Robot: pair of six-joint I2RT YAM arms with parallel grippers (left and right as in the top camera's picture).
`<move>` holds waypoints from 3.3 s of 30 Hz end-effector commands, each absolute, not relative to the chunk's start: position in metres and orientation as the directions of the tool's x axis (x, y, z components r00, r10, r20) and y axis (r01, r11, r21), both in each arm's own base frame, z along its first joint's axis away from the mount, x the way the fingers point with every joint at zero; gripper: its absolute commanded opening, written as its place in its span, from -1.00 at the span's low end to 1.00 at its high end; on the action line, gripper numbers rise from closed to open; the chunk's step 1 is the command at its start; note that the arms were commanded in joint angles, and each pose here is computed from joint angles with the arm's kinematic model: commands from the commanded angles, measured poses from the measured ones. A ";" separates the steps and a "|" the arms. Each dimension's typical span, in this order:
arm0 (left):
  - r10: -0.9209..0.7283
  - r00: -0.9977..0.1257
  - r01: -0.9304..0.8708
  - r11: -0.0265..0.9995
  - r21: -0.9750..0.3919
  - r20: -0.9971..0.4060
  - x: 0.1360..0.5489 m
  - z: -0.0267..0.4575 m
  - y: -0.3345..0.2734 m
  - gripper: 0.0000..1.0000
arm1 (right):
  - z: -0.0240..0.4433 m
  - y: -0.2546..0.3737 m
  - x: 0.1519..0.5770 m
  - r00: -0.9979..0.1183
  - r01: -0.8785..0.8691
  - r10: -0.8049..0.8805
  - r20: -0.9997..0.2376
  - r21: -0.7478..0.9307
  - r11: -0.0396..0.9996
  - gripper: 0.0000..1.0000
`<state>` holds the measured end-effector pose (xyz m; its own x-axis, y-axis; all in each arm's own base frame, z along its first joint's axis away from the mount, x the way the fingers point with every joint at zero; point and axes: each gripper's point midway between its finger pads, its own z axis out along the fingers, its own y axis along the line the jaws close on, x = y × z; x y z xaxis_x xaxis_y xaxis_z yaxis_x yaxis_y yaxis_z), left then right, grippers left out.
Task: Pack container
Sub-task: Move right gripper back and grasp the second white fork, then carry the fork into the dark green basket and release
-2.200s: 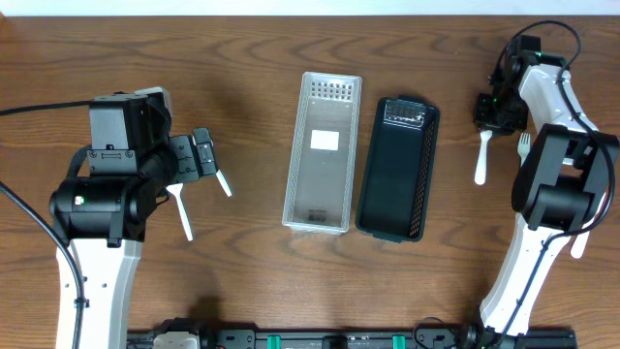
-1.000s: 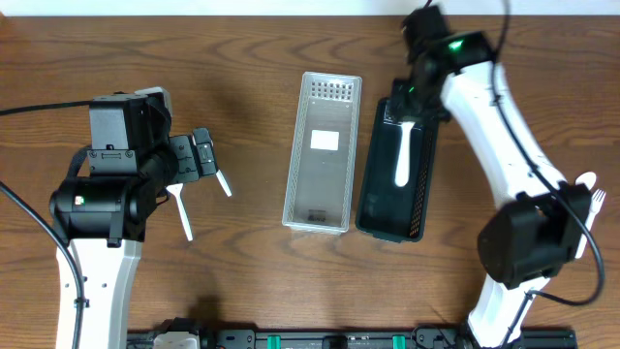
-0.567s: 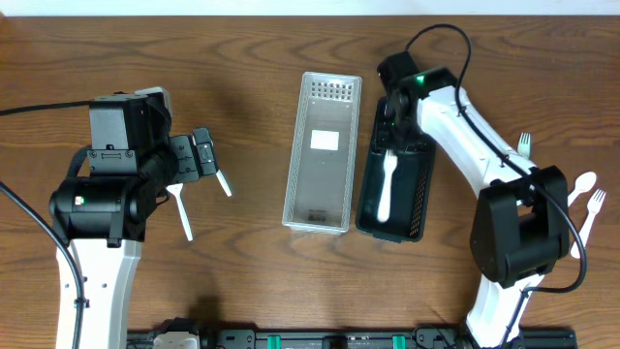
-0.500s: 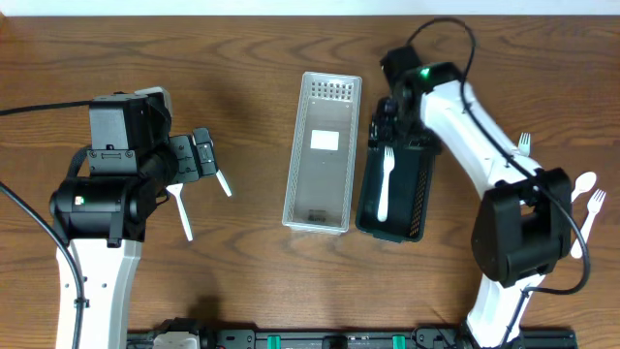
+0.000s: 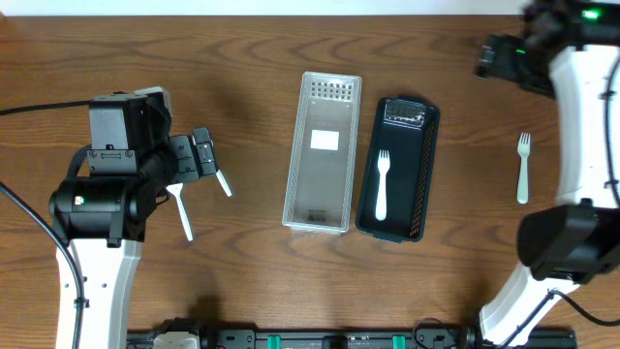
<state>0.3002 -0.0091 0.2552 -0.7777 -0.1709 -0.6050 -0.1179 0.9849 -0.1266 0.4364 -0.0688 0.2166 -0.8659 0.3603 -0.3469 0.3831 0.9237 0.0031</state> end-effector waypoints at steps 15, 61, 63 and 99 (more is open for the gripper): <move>-0.153 -0.767 -0.106 0.988 -0.112 -0.623 0.302 0.262 -0.008 0.96 | 0.035 -0.146 0.378 -0.911 0.391 0.379 -0.160 -0.053 0.919 0.98; -0.153 -0.775 -0.107 0.988 -0.110 -0.614 0.300 0.260 -0.008 0.96 | -0.020 -0.135 0.373 -0.933 0.338 0.340 -0.117 0.032 0.941 -0.37; -0.153 -0.775 -0.107 0.988 -0.110 -0.614 0.300 0.260 -0.008 0.96 | -0.020 -0.135 0.373 -0.933 0.338 0.339 -0.117 0.033 0.941 -0.48; -0.152 -0.775 -0.107 0.988 -0.110 -0.613 0.300 0.260 -0.008 0.96 | 0.196 0.100 0.388 -0.916 0.169 0.240 -0.322 0.233 0.958 -0.97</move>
<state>0.2987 -0.0090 0.2542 -0.7821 -0.1708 -0.5994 -0.1188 0.9849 -0.1256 0.3961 0.0778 0.2215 -0.8964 0.1696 -0.4096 0.0814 0.9712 0.2241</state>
